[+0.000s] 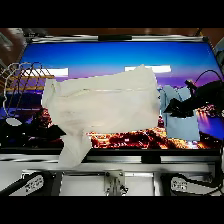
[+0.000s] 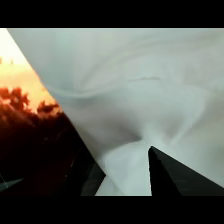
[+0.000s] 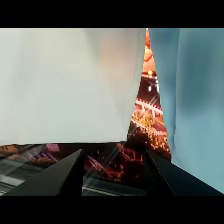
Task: Fold the shirts.
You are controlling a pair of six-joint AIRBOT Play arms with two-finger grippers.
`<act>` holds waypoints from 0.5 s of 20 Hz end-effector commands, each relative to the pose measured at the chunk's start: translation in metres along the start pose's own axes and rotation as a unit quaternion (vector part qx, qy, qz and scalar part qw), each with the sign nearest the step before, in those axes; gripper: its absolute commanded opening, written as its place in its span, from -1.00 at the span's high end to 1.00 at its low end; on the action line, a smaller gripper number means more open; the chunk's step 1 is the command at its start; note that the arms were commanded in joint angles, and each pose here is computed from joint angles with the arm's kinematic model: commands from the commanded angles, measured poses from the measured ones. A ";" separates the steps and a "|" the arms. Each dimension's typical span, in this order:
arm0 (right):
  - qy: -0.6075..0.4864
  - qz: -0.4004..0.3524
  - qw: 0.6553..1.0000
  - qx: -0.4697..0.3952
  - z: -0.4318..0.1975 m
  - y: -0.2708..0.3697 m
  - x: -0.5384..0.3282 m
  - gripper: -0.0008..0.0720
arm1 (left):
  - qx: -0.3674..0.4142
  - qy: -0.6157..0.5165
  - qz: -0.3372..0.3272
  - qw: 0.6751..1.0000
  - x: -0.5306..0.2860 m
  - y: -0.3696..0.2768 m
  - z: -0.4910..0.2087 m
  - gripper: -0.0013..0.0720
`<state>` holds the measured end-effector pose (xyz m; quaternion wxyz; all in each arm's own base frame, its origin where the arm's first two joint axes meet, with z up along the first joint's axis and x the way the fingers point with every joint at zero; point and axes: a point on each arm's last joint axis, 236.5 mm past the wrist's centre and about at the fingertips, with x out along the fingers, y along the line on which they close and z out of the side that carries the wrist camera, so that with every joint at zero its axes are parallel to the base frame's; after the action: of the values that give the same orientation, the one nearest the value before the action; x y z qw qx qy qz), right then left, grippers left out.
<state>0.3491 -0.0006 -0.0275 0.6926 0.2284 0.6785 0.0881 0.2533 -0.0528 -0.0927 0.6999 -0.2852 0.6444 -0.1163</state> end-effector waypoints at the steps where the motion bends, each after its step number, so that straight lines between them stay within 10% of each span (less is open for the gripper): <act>1: -0.002 -0.004 1.000 0.006 0.001 -0.002 0.000 -0.38 | 0.013 -0.049 -0.001 0.999 -0.020 -0.001 0.035 -0.25; 10: -0.016 -0.007 0.999 0.031 0.007 -0.004 0.000 -0.38 | 0.042 0.008 -0.005 0.999 -0.004 0.009 0.026 -0.04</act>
<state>0.3545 -0.0047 -0.0288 0.6974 0.2400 0.6719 0.0671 0.2744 -0.0390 -0.0888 0.7041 -0.2694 0.6413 -0.1425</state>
